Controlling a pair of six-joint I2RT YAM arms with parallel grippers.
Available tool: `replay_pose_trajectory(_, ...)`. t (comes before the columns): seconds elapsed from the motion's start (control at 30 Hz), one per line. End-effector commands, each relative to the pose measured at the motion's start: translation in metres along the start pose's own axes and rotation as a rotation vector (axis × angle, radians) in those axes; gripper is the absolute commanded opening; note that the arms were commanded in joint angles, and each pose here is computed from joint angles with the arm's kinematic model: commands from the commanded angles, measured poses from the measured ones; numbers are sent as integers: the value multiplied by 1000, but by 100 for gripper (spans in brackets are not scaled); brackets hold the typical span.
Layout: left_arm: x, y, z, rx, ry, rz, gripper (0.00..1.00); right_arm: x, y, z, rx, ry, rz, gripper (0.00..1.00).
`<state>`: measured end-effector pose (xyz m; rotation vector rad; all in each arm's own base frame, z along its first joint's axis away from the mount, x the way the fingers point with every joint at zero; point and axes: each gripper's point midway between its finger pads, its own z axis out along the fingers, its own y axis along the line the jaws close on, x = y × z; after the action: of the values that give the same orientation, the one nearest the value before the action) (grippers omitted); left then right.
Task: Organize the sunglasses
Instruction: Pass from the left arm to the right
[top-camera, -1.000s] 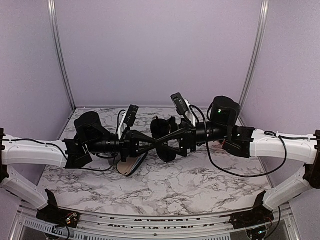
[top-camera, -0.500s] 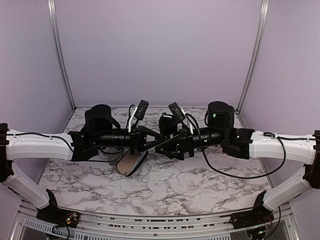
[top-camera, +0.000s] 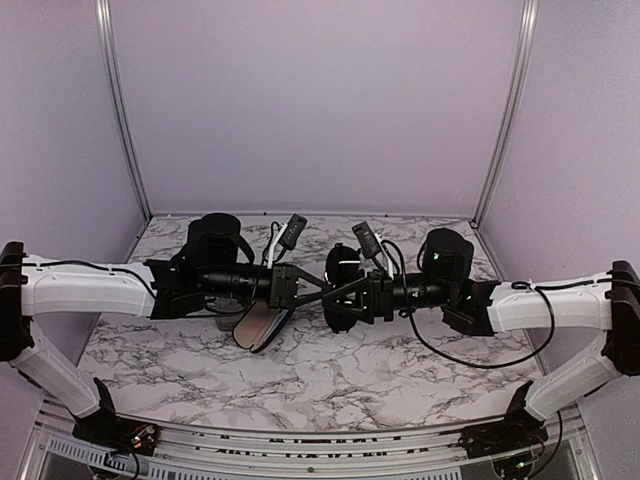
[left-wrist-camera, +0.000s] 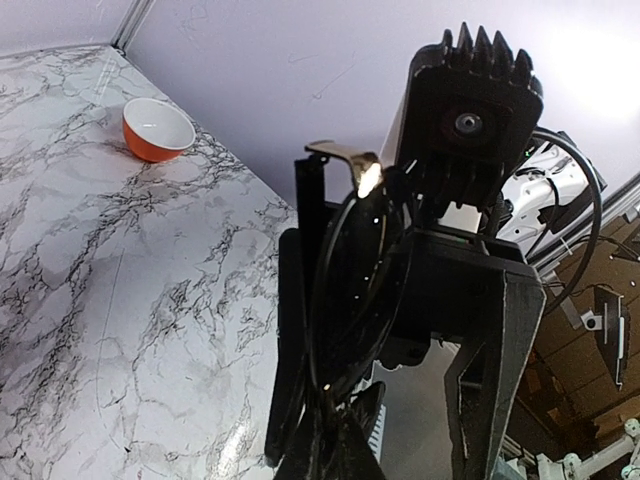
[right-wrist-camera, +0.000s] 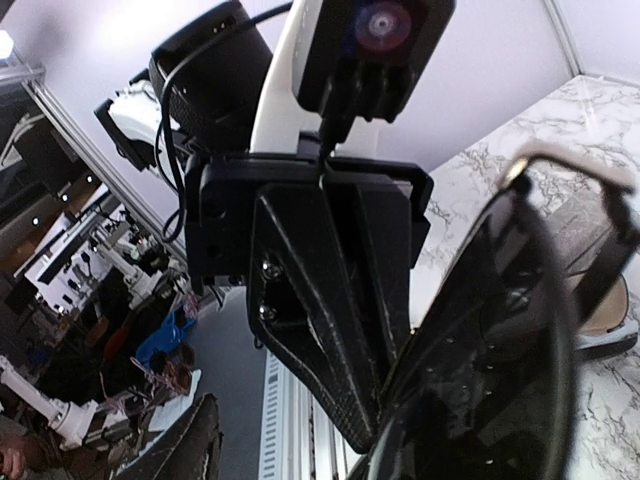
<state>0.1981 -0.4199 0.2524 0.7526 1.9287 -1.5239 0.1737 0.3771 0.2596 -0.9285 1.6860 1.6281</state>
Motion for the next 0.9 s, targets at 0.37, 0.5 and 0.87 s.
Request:
replay_pose_trajectory(0.37,15,30,4,-89,47,-149,7,-23,-2,-4,-99,-133,29,48)
replay_pose_trajectory(0.5,11,30,2,-91,34,-155,10,-20,-5,-2,-115,-126,53,46)
replay_pose_trajectory(0.87,0,34,-3,-116,-7,-185,15,-10,-13,4,-164,-114,142,33)
